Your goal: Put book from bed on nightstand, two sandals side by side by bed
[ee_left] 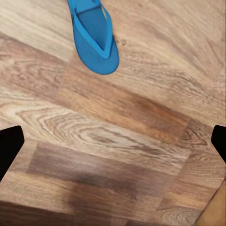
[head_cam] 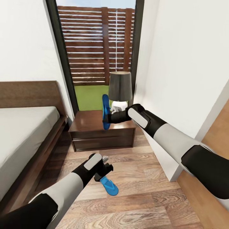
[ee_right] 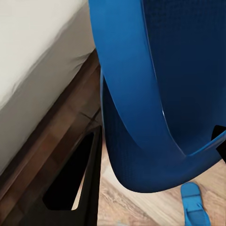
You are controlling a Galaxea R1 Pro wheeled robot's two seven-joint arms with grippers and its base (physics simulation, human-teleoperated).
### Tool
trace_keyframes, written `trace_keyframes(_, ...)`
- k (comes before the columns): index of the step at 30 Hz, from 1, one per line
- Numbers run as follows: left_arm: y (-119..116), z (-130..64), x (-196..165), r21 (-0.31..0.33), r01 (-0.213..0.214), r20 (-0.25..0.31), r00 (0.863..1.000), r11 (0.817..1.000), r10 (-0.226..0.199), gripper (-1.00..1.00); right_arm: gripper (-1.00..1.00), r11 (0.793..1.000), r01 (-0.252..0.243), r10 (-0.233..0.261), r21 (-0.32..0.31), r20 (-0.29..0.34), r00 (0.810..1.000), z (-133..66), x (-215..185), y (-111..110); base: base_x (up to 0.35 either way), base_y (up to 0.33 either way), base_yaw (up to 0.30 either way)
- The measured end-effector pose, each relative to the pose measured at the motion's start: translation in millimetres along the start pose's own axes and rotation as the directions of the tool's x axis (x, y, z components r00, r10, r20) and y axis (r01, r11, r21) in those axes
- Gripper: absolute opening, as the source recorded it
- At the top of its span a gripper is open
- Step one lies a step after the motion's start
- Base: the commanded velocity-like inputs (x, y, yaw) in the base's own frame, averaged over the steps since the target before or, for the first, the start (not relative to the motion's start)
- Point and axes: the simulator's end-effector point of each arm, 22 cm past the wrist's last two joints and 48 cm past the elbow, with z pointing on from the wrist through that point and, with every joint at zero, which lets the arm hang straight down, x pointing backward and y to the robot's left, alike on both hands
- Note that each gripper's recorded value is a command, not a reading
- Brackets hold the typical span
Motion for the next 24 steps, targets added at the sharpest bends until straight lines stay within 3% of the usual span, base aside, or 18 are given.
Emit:
trace_keyframes(11,13.6,31.1,9.5,-0.034,0.014,-0.050,0.999,0.999,-0.016,1.00,-1.00,0.999,-0.012,0.011,-0.040,-0.024,1.000,24.5,13.3,-8.3,0.000,0.000,0.000)
trace_keyframes(16,23.3,46.5,15.8,-0.057,0.021,-0.075,0.997,0.998,-0.026,1.00,-1.00,0.995,0.021,-0.022,-0.097,-0.015,1.000,32.6,12.4,9.8,0.000,0.000,0.000)
trace_keyframes(17,30.0,51.5,18.9,-0.072,0.026,-0.086,0.996,0.997,-0.032,1.00,-1.00,0.989,0.046,-0.046,-0.141,-0.002,0.999,30.8,7.6,29.7,0.000,0.000,0.000)
trace_keyframes(22,40.6,66.7,26.2,-0.097,0.033,-0.112,0.993,0.995,-0.044,1.00,-1.00,0.981,0.068,-0.071,-0.179,-0.012,0.997,36.2,12.4,39.9,0.000,0.000,0.000)
trace_keyframes(24,44.2,72.3,29.0,-0.105,0.035,-0.122,0.991,0.994,-0.048,1.00,-1.00,0.979,0.058,-0.059,-0.198,0.001,0.998,34.5,6.7,41.8,0.000,0.000,0.000)
